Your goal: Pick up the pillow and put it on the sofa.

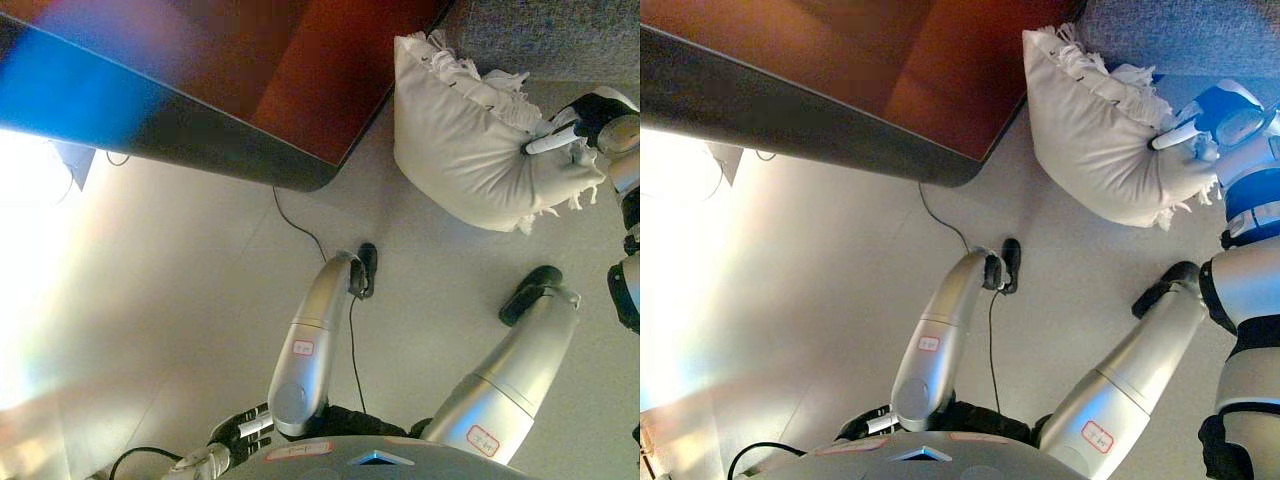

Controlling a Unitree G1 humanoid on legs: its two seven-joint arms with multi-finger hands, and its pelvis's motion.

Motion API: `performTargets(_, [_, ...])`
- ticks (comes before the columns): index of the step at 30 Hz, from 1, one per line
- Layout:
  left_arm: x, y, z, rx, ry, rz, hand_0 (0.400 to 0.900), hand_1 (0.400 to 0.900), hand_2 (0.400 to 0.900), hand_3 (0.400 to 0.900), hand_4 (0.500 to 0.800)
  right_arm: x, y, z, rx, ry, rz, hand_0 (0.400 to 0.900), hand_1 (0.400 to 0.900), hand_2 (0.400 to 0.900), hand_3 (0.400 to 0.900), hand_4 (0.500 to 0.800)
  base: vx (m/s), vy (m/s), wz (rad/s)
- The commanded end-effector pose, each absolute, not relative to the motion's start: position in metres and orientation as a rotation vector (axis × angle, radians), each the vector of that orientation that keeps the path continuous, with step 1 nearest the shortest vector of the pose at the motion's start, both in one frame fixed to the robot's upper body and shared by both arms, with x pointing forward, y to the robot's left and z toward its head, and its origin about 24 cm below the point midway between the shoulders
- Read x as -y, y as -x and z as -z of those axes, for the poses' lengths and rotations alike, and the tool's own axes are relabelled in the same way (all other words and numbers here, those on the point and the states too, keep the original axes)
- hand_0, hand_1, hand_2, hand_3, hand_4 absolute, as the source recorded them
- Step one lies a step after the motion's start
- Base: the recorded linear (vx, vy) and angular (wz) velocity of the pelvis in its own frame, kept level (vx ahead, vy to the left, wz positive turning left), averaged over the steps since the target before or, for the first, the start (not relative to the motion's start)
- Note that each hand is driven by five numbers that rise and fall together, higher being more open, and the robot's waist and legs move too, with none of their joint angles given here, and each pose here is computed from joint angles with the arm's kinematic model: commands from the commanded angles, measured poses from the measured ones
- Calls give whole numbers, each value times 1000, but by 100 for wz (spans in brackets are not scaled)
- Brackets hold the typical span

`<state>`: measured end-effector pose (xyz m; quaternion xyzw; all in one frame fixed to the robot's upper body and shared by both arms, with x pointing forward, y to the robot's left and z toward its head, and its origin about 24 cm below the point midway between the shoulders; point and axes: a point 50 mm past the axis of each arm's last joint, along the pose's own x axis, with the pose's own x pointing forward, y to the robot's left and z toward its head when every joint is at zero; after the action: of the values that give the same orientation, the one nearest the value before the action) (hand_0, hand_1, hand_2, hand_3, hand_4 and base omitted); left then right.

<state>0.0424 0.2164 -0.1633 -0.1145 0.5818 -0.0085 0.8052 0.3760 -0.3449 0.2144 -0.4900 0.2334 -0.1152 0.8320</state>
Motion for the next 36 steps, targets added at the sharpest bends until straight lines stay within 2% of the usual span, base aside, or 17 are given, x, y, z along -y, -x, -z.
performTargets(1, [-275,3,151,-1383,132,-104,900,900,900,900,800,343,-374,-293,-228,1150,338,400,400,400,400,500,-55,-15,0])
performTargets(6, [-272,-6,151,-1371,152,-83,900,900,900,900,800,333,-379,-283,-195,1103,248,400,400,400,400,500,-10,6,-5])
performTargets(11, [-274,-21,148,-1372,141,-87,900,900,900,900,800,326,-379,-248,-208,1001,97,400,400,400,400,500,66,-15,-6])
performTargets(22, [-304,-50,131,-1407,67,-201,900,900,900,900,800,308,-359,-149,-318,817,-166,400,400,400,400,500,137,-90,-1])
performTargets(28, [-311,-59,127,-1434,36,-273,900,900,900,900,800,288,-352,-116,-353,724,-264,400,400,400,400,500,139,-144,1])
performTargets(36, [-343,-69,110,-1460,-29,-377,900,900,900,900,800,258,-345,-96,-327,629,-389,400,400,400,400,500,96,-158,4])
